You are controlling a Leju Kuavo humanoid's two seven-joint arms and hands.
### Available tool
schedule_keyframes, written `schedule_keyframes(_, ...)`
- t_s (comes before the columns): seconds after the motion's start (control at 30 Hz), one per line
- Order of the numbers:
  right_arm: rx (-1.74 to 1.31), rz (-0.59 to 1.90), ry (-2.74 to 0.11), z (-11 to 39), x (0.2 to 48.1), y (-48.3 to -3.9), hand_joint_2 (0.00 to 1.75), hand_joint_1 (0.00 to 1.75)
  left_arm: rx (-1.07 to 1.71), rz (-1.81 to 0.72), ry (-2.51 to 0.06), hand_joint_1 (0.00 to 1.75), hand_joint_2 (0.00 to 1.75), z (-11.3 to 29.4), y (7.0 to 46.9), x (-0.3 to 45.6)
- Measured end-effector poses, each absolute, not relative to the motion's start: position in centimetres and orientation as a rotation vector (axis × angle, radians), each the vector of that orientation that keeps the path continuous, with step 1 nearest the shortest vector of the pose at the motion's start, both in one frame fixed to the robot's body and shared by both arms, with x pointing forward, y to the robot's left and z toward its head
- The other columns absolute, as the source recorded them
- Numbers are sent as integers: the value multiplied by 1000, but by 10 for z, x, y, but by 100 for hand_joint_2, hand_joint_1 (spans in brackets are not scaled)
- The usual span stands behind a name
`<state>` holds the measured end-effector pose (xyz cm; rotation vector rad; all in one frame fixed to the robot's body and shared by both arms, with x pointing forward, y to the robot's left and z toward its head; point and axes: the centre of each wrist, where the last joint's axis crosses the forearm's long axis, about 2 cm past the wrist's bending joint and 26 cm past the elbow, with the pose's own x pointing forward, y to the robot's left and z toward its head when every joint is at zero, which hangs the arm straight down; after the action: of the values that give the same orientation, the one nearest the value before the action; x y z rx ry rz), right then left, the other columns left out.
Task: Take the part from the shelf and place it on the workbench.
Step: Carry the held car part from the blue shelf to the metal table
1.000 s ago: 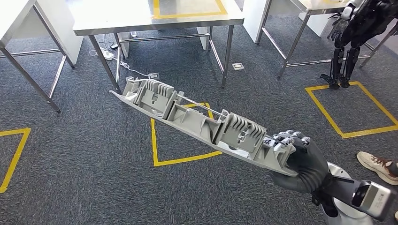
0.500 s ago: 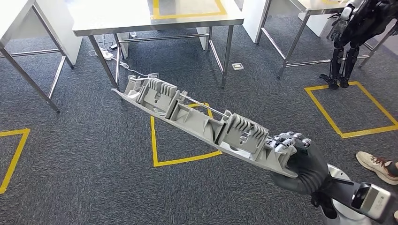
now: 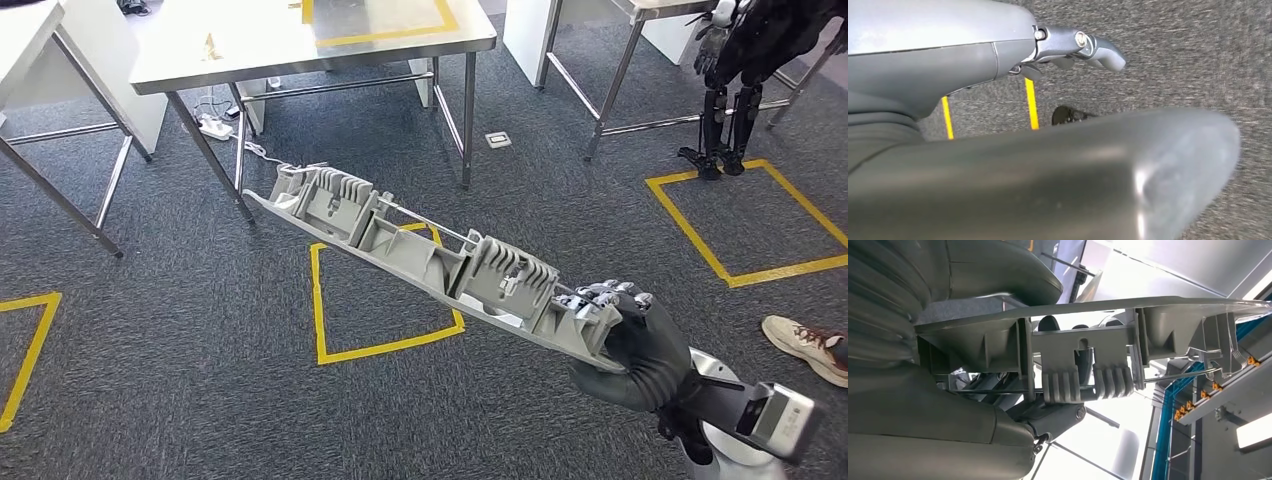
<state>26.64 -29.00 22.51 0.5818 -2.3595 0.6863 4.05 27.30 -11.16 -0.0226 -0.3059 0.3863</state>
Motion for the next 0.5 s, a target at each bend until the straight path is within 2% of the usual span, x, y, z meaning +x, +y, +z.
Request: schedule_keyframes(0.5,584,670,-2345,227,268,-290,175,175,-20,386,-300,0,0,-112,274,41)
